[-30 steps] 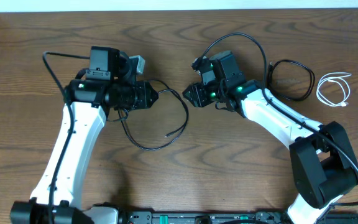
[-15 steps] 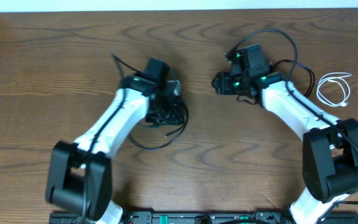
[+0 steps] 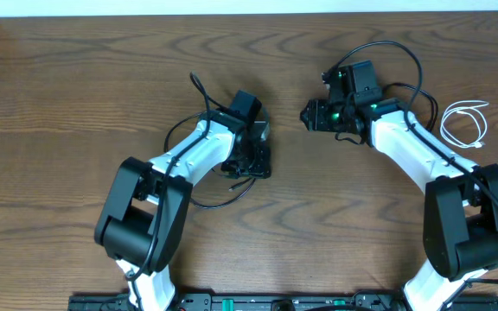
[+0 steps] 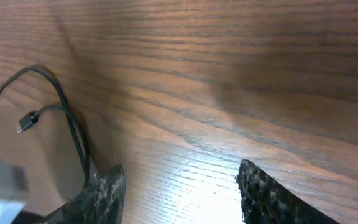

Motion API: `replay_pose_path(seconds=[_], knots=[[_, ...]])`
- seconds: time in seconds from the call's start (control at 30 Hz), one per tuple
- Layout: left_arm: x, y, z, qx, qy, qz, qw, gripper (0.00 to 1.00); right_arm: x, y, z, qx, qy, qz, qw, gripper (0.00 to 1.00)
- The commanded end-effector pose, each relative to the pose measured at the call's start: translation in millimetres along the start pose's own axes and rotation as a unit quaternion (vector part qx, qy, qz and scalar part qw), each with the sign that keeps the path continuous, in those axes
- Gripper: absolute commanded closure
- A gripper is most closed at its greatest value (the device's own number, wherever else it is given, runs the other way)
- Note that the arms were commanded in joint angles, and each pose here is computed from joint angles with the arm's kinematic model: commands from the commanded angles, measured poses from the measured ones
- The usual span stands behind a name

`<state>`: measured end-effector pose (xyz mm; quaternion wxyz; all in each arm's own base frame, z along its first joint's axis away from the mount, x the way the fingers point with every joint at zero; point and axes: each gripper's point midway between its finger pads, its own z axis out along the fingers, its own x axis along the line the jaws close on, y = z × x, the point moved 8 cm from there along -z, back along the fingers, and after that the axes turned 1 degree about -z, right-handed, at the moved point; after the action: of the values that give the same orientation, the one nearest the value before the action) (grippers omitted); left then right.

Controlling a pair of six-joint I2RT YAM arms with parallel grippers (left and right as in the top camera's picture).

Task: Untangle cables

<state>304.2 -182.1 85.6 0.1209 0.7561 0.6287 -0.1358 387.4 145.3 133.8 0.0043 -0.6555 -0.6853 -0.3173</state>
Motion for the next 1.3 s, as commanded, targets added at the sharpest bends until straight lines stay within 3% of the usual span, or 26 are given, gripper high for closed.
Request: replay_pose_path(seconds=[0.0,0.1,0.2,0.23,0.47,0.77,0.93,1.27], knots=[[9,-3,9,0.009,0.03,-0.006,0.999,0.55,4,-3,2,0.007,0.007,0.002,1.0,0.46],[7,-4,10,0.011,0.029,-0.004,1.0,0.6,4,-3,2,0.008,0.007,0.002,1.0,0.47],[6,-4,10,0.012,0.029,-0.001,1.0,0.9,5,-3,2,0.008,0.007,0.001,1.0,0.47],[6,-5,10,0.014,0.029,-0.002,0.999,0.92,5,-3,2,0.009,0.009,0.001,1.0,0.49],[9,-6,-18,0.015,0.031,-0.022,0.999,0.92,22,-10,0,0.037,0.102,-0.059,0.992,0.51],[14,-2,-94,-0.087,0.012,-0.025,0.996,0.93,38,-16,-6,0.06,0.196,-0.077,0.976,0.44],[18,-5,-126,-0.136,0.007,-0.02,0.991,0.92,42,-17,-7,0.065,0.218,-0.081,0.97,0.45],[27,-8,-145,-0.163,0.007,-0.009,0.987,0.93,82,-25,-17,0.059,0.363,-0.177,0.913,0.42]])
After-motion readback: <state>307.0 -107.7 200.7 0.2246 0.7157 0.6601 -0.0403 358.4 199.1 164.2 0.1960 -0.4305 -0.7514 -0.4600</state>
